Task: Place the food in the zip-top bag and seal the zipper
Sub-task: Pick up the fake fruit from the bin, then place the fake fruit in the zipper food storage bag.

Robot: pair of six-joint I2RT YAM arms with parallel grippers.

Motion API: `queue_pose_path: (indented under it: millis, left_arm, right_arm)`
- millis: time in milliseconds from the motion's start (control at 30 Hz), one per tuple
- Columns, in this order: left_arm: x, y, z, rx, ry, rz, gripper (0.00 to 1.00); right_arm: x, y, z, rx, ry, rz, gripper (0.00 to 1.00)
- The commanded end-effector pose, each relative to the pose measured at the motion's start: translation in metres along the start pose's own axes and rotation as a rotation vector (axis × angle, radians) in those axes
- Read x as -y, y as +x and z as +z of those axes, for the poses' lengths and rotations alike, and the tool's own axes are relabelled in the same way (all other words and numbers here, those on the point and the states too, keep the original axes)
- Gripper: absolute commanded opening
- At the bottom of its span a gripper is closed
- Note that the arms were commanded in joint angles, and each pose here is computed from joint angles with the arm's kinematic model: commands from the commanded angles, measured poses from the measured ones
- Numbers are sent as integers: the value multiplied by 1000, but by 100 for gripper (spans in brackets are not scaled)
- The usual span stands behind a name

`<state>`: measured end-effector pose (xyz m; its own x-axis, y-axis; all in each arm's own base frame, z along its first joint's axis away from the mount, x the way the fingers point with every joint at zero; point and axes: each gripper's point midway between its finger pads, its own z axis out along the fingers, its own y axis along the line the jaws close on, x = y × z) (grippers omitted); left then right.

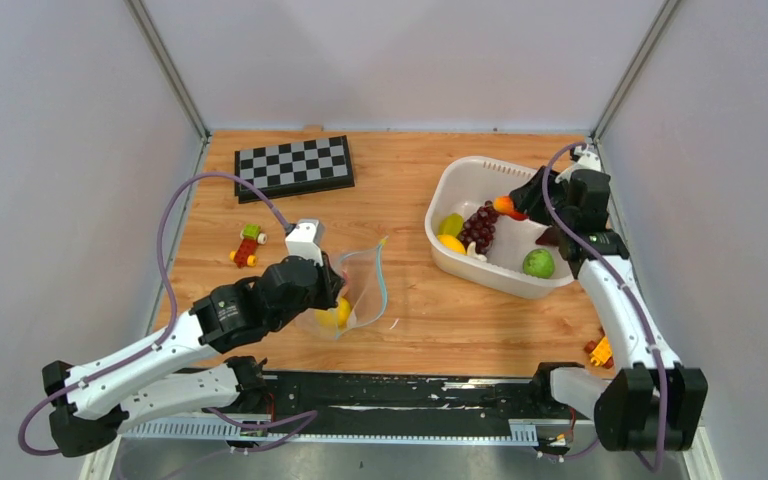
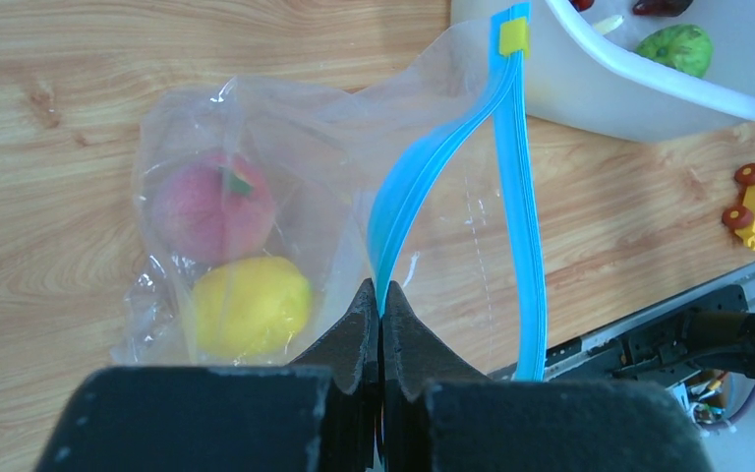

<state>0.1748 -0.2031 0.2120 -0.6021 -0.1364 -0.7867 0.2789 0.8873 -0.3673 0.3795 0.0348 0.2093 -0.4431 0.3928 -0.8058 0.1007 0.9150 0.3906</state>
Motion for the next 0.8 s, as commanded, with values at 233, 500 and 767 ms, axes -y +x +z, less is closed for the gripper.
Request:
queue_pose_path:
  millis: [233,500,767]
  left_arm:
    - [6,-7,-4,34,39,-45,0]
    - [14,-3,-2,18,77,-62,0]
    - [16,-6,-4,20,83,-57,0]
  right_arm:
    - [-136,38,-110,-84,-606,-25,18]
    - [-213,64,-173,-56,-864,-144,19]
    - [-251,95,-186,-48,-870,-392,20]
